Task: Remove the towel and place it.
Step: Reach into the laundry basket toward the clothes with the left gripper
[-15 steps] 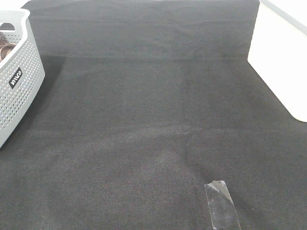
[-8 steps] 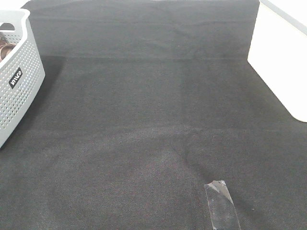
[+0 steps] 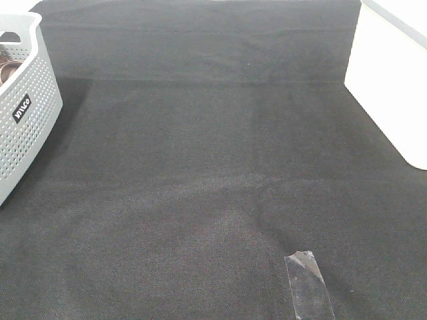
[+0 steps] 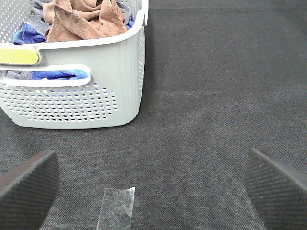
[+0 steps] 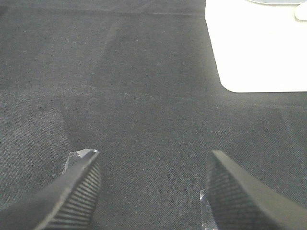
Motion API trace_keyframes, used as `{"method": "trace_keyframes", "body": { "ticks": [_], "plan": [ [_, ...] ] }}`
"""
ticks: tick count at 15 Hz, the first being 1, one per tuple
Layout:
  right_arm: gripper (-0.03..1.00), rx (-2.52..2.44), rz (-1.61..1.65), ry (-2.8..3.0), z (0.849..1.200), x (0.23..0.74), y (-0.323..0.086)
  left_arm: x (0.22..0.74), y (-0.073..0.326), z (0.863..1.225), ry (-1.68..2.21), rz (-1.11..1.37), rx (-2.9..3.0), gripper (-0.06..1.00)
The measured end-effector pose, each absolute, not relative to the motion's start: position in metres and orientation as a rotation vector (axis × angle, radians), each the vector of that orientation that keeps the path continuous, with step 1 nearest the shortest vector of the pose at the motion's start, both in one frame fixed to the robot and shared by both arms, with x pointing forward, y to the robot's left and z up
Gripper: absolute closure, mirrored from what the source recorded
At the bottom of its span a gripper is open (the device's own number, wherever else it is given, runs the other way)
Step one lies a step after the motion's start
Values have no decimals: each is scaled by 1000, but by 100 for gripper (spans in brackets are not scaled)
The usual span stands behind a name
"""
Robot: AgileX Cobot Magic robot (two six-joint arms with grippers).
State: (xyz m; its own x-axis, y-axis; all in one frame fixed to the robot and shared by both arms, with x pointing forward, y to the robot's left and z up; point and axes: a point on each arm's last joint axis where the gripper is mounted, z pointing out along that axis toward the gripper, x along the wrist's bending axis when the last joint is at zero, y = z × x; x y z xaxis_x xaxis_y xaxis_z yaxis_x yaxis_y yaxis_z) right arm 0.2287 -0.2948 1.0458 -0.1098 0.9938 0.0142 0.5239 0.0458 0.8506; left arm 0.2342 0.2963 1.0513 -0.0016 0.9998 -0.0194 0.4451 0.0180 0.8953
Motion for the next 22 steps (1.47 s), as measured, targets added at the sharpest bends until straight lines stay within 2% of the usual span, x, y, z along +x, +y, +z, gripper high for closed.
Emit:
{"method": "trace_keyframes", "body": {
  "ticks": [22],
  "plan": [
    [38, 1538, 964, 1704, 1046, 229, -295, 234, 296, 1051, 1547, 938, 1526, -5]
  ]
}}
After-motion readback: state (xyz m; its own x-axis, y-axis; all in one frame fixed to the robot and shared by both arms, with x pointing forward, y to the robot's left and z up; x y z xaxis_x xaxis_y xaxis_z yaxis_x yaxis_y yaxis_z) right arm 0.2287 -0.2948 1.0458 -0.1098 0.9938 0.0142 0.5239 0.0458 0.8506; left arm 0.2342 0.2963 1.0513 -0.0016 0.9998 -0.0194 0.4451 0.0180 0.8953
